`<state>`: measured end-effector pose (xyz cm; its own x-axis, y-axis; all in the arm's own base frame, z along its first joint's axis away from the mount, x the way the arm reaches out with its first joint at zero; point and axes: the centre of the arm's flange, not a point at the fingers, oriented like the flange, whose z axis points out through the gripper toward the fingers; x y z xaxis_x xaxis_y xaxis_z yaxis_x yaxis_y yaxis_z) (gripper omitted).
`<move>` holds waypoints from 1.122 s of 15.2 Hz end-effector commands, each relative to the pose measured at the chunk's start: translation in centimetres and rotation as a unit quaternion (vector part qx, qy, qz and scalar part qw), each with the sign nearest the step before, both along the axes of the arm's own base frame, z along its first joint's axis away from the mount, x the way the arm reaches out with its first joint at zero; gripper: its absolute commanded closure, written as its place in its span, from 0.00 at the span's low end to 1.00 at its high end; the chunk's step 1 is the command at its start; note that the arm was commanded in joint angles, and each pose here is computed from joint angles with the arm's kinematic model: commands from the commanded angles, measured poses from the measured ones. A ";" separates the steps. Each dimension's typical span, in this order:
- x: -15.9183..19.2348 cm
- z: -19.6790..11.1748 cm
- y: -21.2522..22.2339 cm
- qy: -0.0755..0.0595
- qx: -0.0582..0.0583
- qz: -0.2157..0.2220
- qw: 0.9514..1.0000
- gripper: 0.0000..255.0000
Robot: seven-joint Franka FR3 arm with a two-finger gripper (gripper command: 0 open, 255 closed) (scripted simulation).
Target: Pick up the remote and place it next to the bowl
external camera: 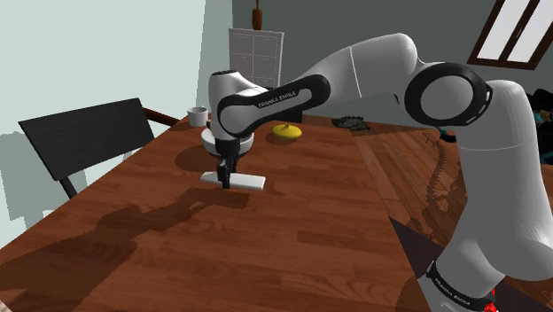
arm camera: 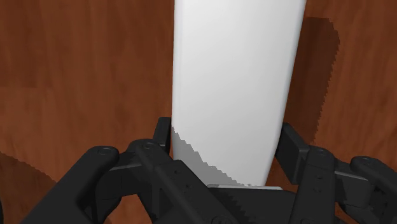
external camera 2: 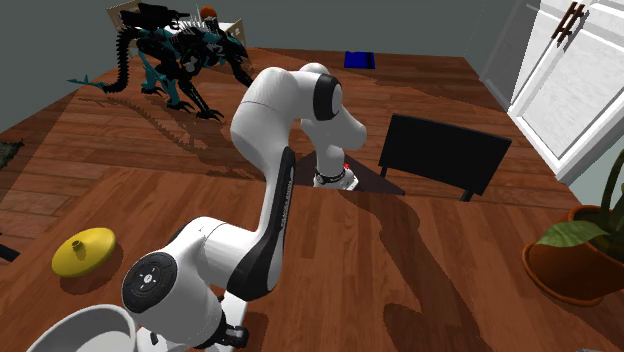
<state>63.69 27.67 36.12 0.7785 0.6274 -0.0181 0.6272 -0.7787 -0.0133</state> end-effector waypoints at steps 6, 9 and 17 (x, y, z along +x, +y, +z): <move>0.1 -2.1 0.0 0.000 0.000 0.000 1.000 1.00; 0.1 -2.1 0.0 0.000 0.000 0.000 1.000 1.00; 0.1 -0.8 0.0 0.000 0.000 0.000 1.000 0.00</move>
<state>63.87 27.65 34.57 0.7785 0.6274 -0.0174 0.6273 -0.7787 -0.0134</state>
